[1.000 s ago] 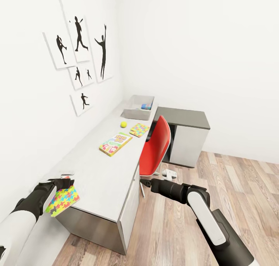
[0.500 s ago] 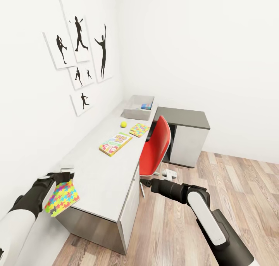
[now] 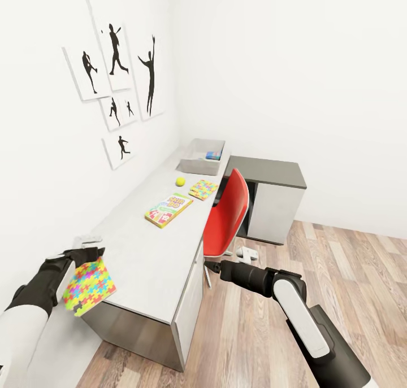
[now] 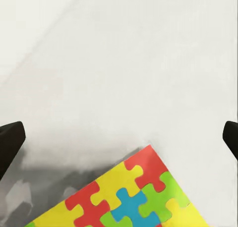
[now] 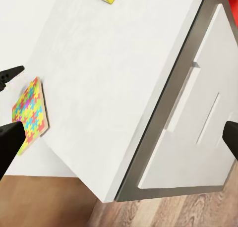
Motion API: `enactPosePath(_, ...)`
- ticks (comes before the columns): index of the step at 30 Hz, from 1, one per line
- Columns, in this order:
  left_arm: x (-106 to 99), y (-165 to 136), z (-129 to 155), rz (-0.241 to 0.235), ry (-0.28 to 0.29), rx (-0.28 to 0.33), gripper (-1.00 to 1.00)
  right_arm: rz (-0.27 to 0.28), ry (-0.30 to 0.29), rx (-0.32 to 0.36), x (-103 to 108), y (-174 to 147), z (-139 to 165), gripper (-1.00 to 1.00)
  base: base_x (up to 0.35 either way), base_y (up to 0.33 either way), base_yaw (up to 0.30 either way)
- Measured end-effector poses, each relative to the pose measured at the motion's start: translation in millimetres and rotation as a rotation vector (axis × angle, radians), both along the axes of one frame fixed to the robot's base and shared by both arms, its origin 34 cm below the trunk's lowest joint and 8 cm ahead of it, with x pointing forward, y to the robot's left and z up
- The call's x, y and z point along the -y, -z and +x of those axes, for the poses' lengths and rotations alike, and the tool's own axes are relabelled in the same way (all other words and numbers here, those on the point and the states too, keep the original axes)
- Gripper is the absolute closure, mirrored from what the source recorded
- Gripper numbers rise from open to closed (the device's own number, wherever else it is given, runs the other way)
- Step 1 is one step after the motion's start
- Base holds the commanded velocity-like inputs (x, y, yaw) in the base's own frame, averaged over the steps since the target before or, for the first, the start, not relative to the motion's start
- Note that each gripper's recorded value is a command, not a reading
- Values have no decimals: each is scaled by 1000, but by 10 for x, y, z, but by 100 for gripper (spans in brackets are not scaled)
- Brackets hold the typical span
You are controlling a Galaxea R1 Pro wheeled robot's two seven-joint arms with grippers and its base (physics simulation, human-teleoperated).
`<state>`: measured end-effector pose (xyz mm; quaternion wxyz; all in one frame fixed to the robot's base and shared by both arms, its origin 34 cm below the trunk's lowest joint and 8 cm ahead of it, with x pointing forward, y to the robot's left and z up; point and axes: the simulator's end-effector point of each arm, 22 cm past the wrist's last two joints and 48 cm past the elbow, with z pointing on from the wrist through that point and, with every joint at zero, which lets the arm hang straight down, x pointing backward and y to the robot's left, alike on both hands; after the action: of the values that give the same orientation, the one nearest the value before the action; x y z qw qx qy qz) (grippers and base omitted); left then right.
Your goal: Put all the toys in the child's room - the three board games (two on the bed and one on the table), the two jigsaw puzzles on the table, and the tennis ball on the table - inside the toy box on the table in the child's room.
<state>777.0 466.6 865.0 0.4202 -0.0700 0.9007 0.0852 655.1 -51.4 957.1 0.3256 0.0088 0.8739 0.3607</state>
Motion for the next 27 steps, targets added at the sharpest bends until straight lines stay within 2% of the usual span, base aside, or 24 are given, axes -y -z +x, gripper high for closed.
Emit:
enactPosePath(3, 32, -128, 2, -70, 4, -8, -100, -1, 0, 0, 0, 0, -1, -100, 0, 0, 0)
enactPosePath(5, 54, -187, 3, -100, 9, -10, -100, -1, 0, 0, 1, 1, 0, -100, 0, 0, 0)
enactPosePath(7, 121, -336, 21, -164, 28, -2, -100, 0, 0, 0, 0, -1, 0, -100, 0, 0, 0)
enactPosePath(8, 143, -379, 27, -180, 36, 2, -100, 0, 0, 0, -1, -1, 0, -100, 0, 0, 0)
enactPosePath(10, 250, -533, 40, -239, 72, 8, -100, 0, 0, 0, 0, 0, 0, -100, 0, 0, 0)
enactPosePath(15, 437, -776, -1, -338, 147, -4, -100, 0, 0, 0, 0, -1, 0, -100, 0, 0, 0)
enactPosePath(18, 486, -858, -45, -381, 181, -16, -100, 0, 0, 0, 0, 0, 0, -100, 0, 0, 0)
enactPosePath(21, 518, -890, -69, -405, 199, -22, -100, 0, 0, 0, -2, -1, 0, -100, 0, 0, 0)
enactPosePath(27, 530, -909, -86, -417, 209, -26, -100, 1, 0, 0, -3, -2, 0, -100, 0, 0, 0)
